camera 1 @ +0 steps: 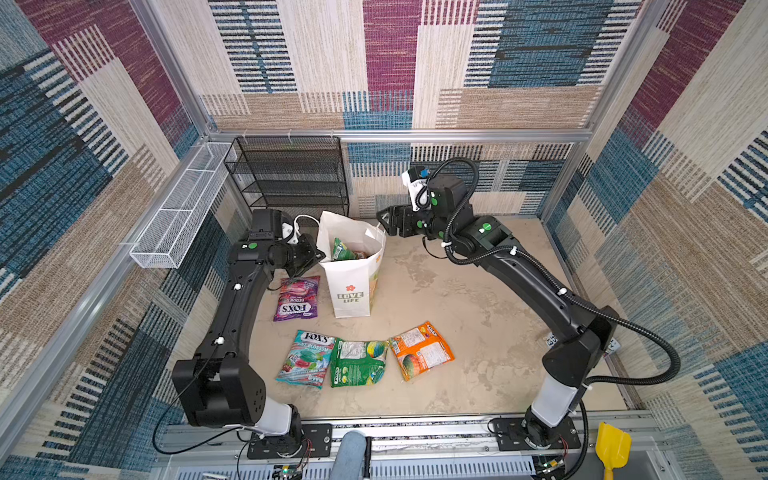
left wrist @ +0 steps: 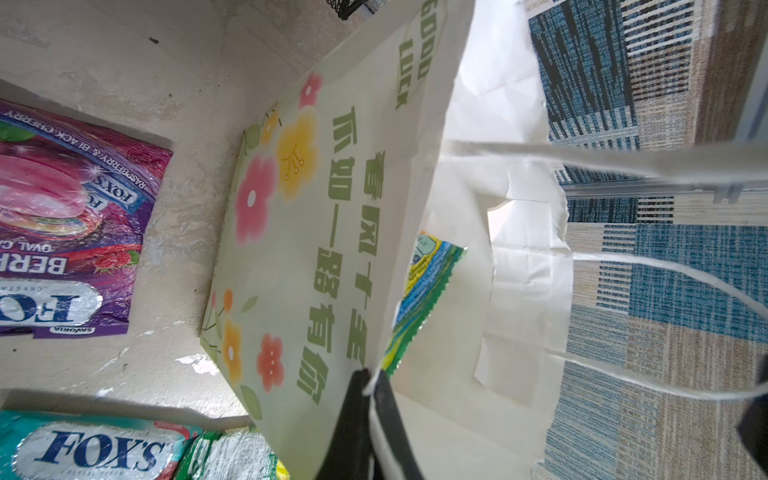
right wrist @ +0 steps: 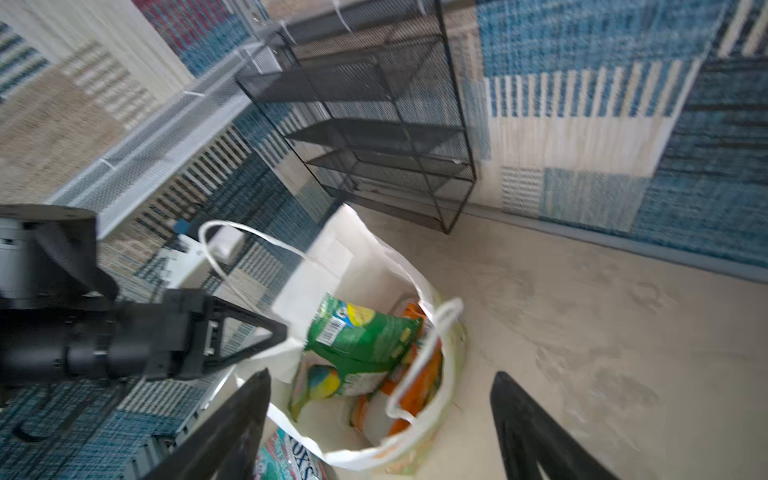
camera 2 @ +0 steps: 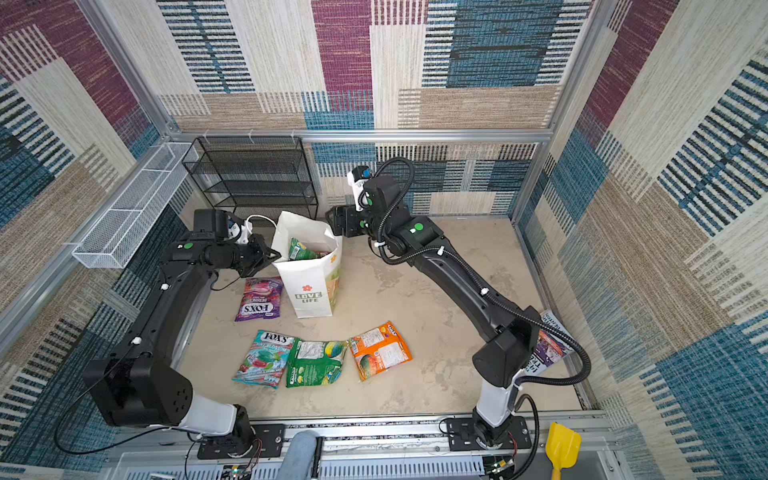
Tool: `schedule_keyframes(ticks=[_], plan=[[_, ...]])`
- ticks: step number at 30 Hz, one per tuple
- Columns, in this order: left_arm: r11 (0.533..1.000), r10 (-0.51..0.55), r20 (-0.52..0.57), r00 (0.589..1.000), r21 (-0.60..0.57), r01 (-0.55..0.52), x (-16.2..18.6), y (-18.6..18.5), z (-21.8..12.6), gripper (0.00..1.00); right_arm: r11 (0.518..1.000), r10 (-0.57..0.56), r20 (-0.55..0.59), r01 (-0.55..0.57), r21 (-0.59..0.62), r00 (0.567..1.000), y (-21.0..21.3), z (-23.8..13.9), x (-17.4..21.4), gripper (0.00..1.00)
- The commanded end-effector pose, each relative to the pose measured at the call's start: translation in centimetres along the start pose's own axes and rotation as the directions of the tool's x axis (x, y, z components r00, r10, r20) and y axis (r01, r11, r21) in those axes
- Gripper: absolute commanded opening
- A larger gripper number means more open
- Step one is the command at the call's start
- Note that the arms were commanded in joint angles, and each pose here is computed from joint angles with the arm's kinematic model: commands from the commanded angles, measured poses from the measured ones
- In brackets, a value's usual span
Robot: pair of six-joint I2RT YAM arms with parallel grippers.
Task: Place the snacks into the paper bag
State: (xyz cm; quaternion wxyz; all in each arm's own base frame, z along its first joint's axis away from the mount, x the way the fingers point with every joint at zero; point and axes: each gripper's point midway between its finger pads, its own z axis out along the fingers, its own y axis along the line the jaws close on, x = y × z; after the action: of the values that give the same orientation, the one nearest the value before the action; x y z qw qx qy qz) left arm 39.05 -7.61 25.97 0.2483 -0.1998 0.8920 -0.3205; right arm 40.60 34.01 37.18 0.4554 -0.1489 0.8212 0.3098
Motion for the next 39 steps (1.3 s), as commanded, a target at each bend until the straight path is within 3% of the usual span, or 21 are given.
schedule_keyframes(ticks=[1,5,9,12,17,20,30,39], plan=[[0.999,0.01,0.021,1.0,0.031,-0.01,-0.6,-0.7,0.1,0.03,0.999,0.029,0.007,-0.03,0.019,1.0,-0.8,0.2,0.6,0.83],[0.999,0.007,0.016,1.0,0.032,-0.008,-0.6,-0.6,0.2,0.03,0.999,0.042,-0.012,-0.042,-0.025,0.999,-0.8,1.4,1.5,0.78],[1.0,0.007,0.016,1.0,0.029,-0.008,-0.6,-0.5,0.3,0.03,0.994,0.035,-0.042,-0.039,-0.099,0.998,0.4,3.2,1.7,0.65],[1.0,0.008,0.013,1.0,0.027,-0.008,-0.6,-0.5,0.4,0.03,0.991,0.03,-0.049,-0.036,-0.127,0.998,0.8,4.5,1.3,0.5],[1.0,0.008,0.013,1.0,0.023,-0.009,-0.6,-0.4,0.6,0.03,0.988,0.036,-0.054,-0.044,-0.151,0.998,0.9,5.4,0.7,0.14],[1.0,0.008,0.01,1.0,0.021,-0.008,-0.6,-0.3,0.7,0.03,0.983,0.034,-0.04,-0.041,-0.181,0.999,1.4,4.9,0.4,0.0],[0.994,0.044,-0.018,0.999,0.104,-0.042,0.0,-3.4,1.1,0.02,0.972,0.047,0.087,-0.025,-0.234,0.995,0.0,0.4,-3.0,0.0],[0.984,0.163,0.05,0.985,0.062,-0.166,1.6,-11.3,3.2,0.02,0.978,0.082,0.133,-0.054,-0.203,0.988,-4.5,-3.1,-5.6,0.0]])
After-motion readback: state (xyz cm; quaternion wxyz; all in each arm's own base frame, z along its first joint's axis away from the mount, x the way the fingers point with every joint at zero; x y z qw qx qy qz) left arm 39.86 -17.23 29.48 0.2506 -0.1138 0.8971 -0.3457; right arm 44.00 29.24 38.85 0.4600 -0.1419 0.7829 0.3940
